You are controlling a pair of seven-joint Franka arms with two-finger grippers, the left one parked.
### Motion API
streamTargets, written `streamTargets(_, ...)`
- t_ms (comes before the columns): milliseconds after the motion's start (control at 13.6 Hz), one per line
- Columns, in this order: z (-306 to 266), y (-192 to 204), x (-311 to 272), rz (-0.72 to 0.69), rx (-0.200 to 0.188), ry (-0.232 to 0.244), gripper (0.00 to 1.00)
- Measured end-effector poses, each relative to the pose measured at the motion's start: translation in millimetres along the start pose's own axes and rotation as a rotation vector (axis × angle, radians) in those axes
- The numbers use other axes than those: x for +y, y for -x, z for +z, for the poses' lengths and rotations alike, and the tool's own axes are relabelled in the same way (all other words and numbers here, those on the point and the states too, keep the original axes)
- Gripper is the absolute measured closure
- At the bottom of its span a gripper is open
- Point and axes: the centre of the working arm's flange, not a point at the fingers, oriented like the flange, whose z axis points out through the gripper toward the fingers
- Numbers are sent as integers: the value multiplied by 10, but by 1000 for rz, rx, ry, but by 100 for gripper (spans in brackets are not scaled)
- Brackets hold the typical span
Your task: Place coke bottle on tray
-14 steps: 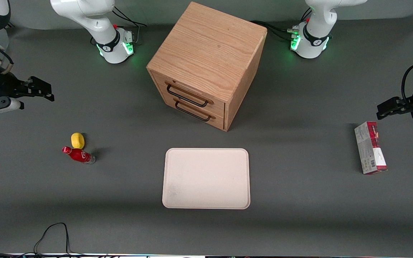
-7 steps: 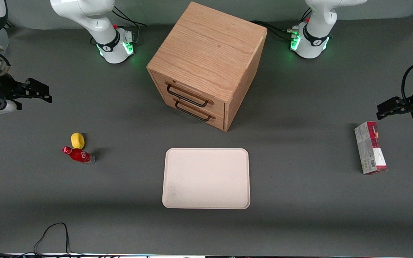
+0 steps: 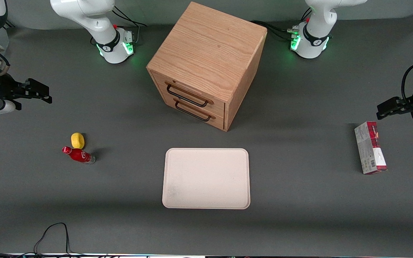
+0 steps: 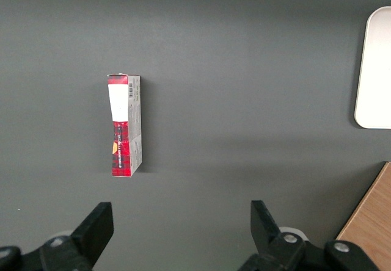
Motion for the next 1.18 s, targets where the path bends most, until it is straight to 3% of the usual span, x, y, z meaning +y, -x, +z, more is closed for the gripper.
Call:
streamTargets(882,-102,-83,89,16,-9,2,0)
streamTargets(1176,29,-516,543,61,-41,8,0)
